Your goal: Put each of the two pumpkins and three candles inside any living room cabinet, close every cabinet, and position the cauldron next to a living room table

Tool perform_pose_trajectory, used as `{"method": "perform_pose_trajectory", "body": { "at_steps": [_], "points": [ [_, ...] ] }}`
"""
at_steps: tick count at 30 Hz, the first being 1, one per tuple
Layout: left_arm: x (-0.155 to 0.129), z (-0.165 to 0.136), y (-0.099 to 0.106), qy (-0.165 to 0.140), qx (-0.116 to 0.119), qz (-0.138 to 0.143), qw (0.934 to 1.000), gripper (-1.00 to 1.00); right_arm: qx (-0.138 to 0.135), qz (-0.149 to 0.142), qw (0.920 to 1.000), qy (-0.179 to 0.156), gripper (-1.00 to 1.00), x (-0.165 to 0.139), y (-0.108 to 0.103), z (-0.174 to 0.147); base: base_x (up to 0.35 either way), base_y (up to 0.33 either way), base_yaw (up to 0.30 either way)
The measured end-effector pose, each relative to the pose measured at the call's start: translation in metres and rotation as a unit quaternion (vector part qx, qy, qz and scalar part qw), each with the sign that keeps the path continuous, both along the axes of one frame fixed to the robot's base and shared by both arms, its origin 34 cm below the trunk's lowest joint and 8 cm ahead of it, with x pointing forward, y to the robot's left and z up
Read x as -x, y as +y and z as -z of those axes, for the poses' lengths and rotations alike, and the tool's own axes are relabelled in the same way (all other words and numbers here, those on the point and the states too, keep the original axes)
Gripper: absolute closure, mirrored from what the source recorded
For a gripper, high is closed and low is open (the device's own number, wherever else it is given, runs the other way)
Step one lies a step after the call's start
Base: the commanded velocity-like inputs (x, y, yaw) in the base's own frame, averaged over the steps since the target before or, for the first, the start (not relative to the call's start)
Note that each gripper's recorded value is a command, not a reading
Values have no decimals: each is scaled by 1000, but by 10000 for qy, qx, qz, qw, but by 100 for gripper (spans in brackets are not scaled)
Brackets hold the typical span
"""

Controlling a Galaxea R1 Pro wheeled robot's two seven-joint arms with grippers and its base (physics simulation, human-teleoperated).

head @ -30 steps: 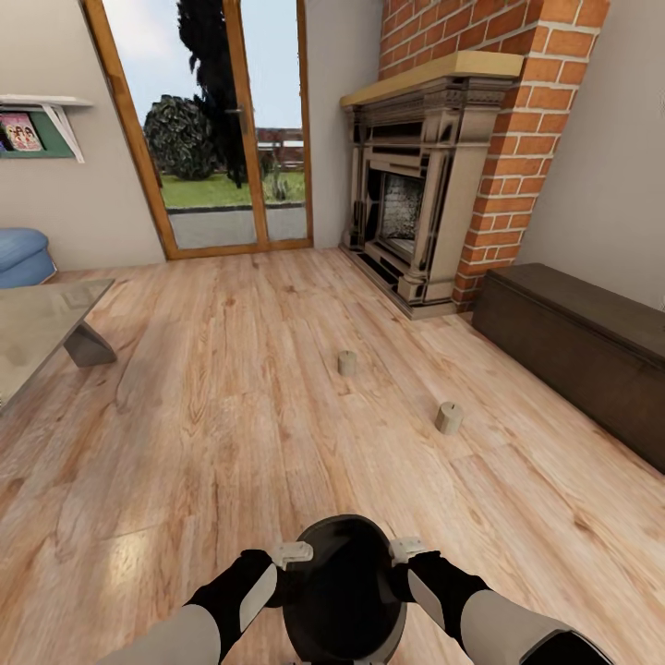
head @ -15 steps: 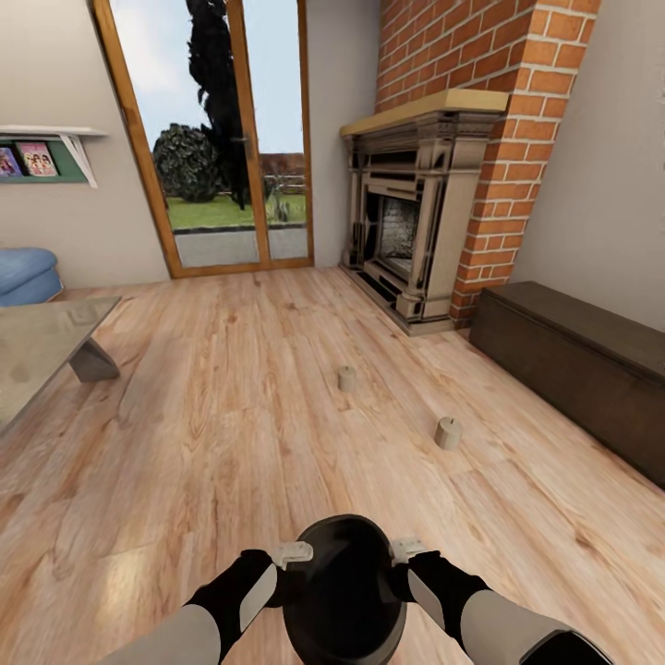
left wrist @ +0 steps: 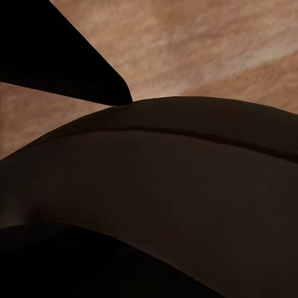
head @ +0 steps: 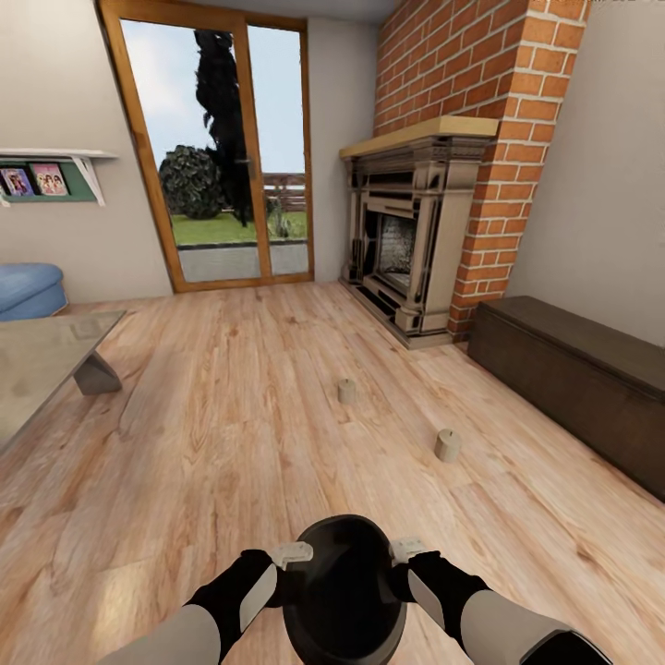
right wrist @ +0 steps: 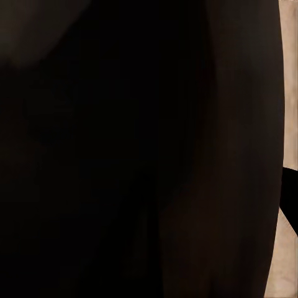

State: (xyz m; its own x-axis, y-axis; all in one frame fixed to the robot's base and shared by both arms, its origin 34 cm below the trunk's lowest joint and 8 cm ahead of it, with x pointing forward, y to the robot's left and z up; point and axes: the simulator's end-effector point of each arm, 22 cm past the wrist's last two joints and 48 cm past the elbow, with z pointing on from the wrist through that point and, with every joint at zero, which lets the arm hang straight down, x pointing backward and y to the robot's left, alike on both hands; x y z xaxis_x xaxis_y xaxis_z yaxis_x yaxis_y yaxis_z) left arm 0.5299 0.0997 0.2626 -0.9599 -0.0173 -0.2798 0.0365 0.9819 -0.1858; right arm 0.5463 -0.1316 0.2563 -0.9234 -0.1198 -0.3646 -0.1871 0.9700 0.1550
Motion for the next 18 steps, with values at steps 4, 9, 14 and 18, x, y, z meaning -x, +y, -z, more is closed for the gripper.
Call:
{"method": "perform_pose_trajectory", "body": {
  "at_steps": [4,9,14,18],
  "points": [
    [-1,-2,0,-25,-1,1,10000,100,-1,1,10000,-25,100,-1,0,-2,0,0,0],
    [-3,-5,0,-64,-2,1,10000,100,-2,2,10000,-64,100,-3,0,-6,0,0,0],
    [-5,-9,0,-104,-2,1,9999,100,-2,2,9999,-104,100,-5,0,-9,0,0,0],
    [-7,-12,0,-135,-2,1,9999,100,-2,2,9999,-135,100,-7,0,-12,0,0,0]
  ]
}}
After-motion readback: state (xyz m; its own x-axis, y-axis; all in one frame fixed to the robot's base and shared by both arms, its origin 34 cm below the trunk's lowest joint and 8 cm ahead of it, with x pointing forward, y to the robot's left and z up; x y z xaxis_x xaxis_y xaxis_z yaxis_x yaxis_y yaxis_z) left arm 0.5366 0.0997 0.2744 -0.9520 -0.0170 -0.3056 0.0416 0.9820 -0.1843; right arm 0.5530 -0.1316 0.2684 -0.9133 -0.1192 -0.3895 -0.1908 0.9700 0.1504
